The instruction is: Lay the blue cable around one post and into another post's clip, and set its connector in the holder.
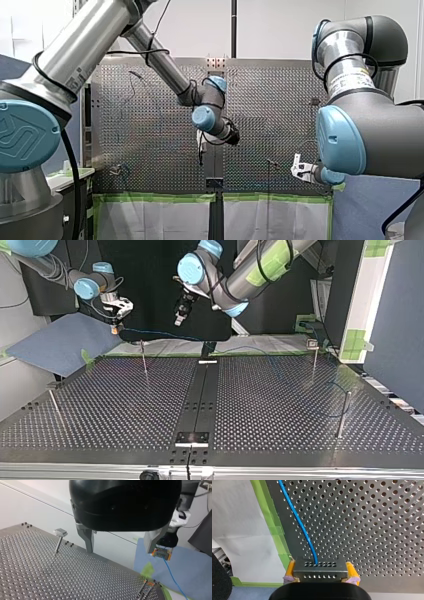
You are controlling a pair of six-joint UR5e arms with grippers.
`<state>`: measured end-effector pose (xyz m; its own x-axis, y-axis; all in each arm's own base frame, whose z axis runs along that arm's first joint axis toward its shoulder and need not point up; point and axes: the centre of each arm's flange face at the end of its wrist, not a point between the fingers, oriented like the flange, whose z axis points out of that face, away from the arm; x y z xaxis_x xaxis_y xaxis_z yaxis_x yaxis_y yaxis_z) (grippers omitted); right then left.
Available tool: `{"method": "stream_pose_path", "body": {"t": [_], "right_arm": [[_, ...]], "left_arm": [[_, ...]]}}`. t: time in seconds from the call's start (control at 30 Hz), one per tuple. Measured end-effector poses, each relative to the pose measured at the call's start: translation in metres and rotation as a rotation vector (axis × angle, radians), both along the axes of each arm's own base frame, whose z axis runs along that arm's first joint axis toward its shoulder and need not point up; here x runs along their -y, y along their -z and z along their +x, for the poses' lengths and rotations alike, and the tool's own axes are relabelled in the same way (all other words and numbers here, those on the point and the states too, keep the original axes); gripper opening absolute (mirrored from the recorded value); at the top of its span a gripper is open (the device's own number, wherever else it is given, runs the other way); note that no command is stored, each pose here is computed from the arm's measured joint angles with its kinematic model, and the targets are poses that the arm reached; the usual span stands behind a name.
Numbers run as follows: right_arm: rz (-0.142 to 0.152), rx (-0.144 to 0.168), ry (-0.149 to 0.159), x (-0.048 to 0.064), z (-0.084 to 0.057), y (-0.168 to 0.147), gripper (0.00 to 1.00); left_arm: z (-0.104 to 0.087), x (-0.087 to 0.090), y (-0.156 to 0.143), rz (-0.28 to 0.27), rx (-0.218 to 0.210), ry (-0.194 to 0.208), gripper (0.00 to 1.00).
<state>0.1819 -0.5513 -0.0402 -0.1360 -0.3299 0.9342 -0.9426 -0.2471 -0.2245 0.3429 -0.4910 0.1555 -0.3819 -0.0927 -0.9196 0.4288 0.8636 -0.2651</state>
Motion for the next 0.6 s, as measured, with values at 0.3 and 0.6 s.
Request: {"method": "stream_pose_path", "body": {"t": [0.3, 0.6], "right_arm": [[0.001, 0.001, -0.005, 0.000, 0.001, 0.000, 0.00], [-0.002, 0.001, -0.005, 0.000, 0.001, 0.000, 0.00]], "left_arm": [[0.028, 0.020, 0.020, -0.017, 0.063, 0.007, 1.00], [0.059, 0.037, 0.038, -0.053, 0.123, -0.010, 1.00]]}}
